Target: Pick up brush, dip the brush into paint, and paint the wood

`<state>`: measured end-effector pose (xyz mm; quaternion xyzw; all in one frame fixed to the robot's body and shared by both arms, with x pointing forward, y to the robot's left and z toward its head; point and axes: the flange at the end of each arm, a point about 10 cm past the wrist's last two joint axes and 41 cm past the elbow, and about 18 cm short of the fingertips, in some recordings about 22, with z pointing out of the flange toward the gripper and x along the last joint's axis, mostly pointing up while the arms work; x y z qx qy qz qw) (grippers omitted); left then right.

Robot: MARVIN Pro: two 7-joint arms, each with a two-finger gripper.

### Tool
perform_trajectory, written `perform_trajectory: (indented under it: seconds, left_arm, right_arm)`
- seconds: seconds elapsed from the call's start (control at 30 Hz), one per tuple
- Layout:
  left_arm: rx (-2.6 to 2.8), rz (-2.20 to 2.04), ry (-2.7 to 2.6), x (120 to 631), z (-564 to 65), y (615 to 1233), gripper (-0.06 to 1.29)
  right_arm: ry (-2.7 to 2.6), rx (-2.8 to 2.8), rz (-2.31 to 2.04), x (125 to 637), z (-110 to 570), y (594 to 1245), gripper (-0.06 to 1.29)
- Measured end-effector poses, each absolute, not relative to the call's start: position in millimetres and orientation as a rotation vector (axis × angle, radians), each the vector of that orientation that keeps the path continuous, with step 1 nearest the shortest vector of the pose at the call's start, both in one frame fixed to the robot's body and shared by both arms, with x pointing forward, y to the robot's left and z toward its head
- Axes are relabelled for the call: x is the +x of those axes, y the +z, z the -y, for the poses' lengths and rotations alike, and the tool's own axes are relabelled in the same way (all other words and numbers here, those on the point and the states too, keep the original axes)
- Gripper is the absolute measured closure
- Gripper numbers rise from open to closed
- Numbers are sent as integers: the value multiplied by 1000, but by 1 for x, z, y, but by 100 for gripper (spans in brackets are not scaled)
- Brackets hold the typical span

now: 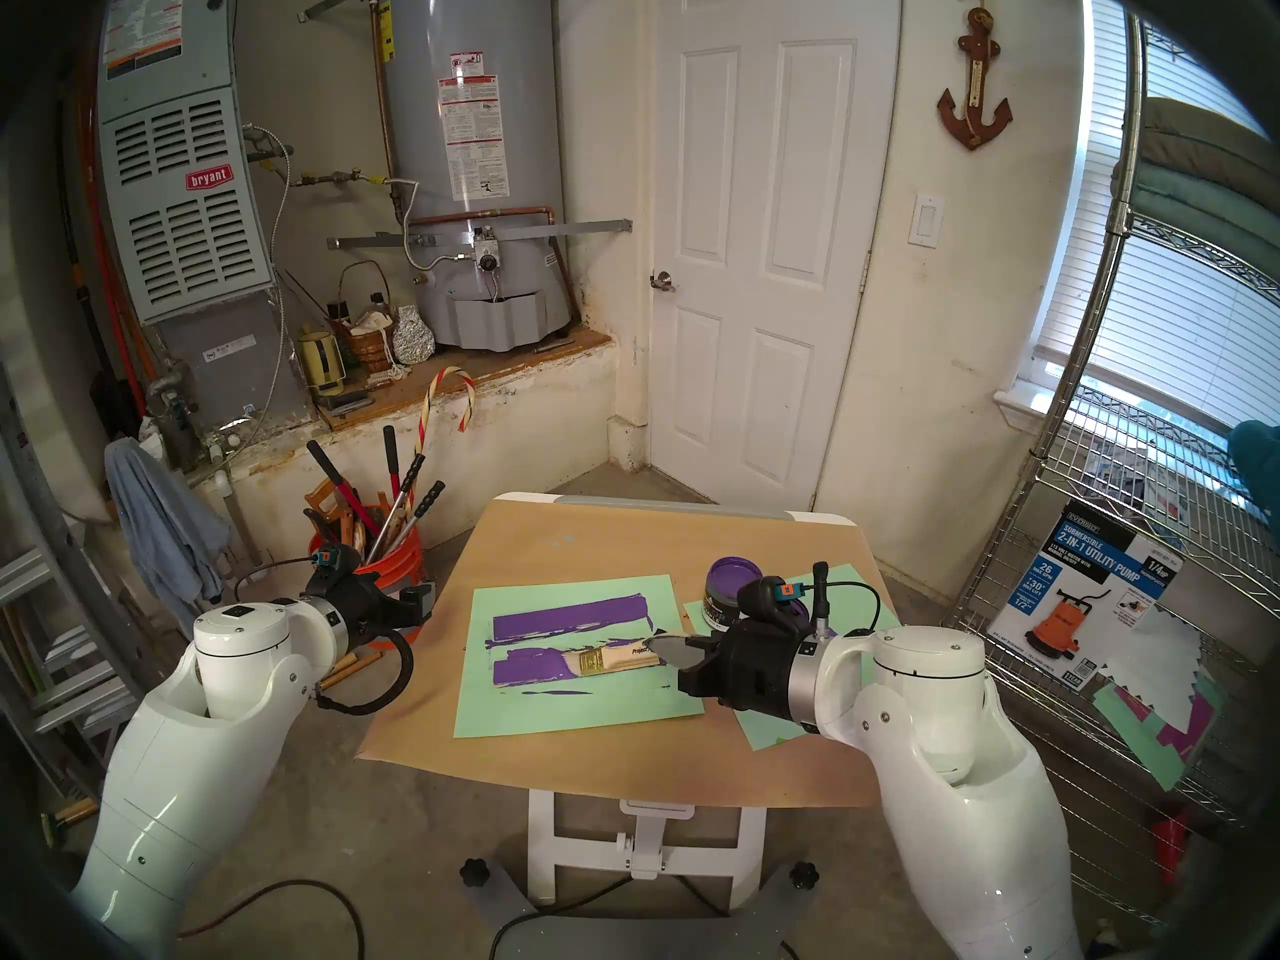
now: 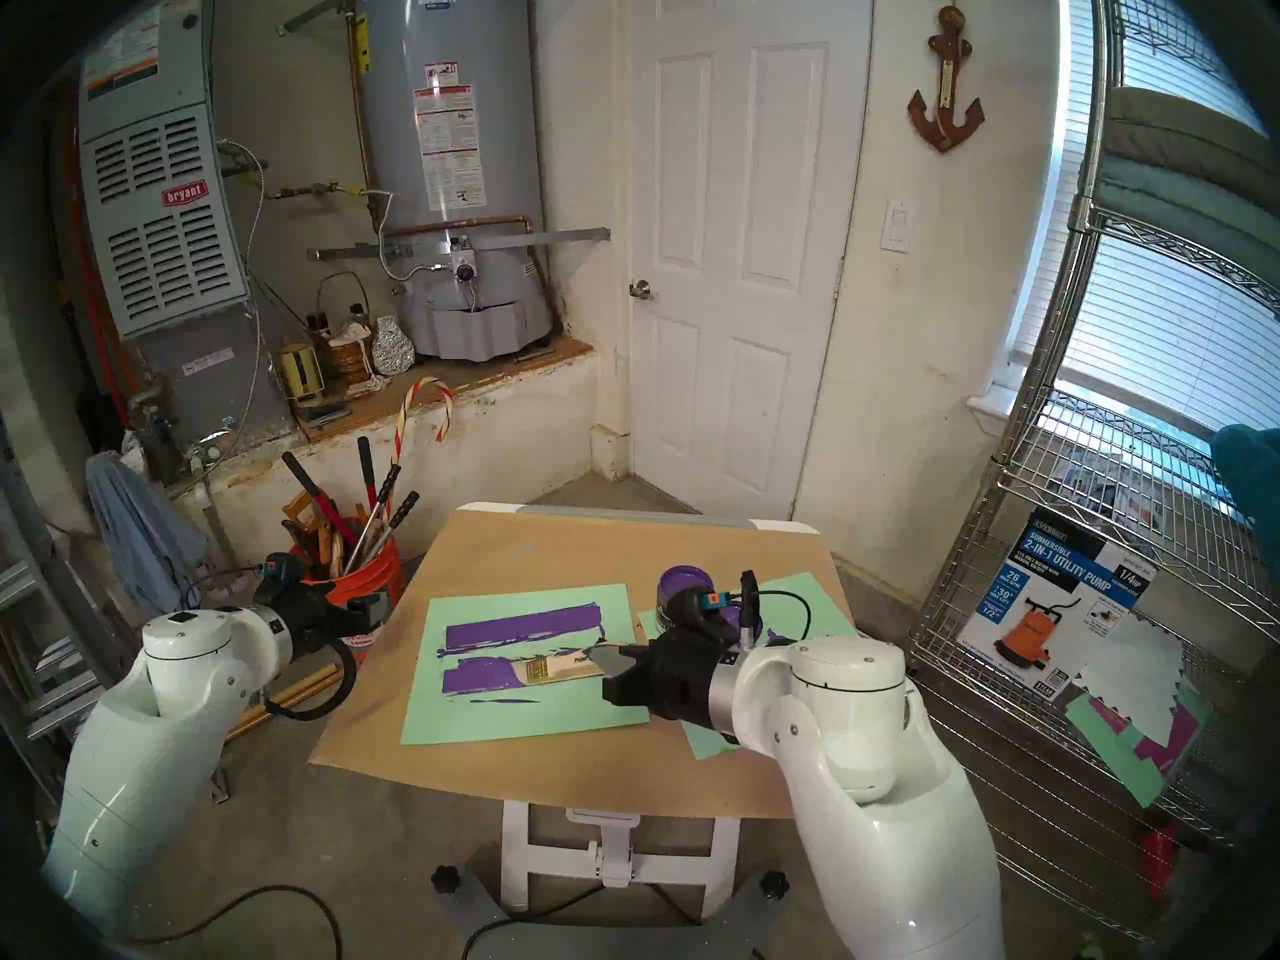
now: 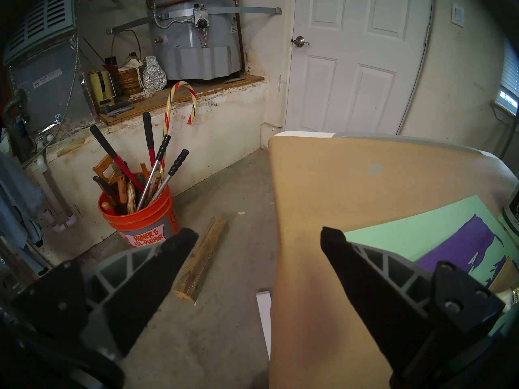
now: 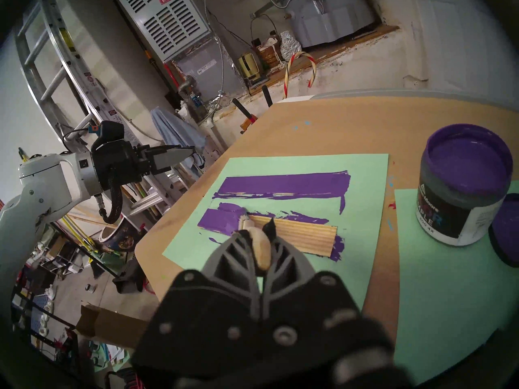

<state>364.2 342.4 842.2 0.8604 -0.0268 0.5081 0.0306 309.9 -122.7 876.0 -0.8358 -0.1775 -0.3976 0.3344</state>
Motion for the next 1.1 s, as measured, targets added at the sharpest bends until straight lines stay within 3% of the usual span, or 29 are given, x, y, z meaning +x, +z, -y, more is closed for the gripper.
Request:
perform_trajectory:
  seconds: [1.1]
  left_arm:
    - [2652,82,1566,364,-342,842,-2]
  right_arm:
    - [-1061,-2227,446,316,128,876,125]
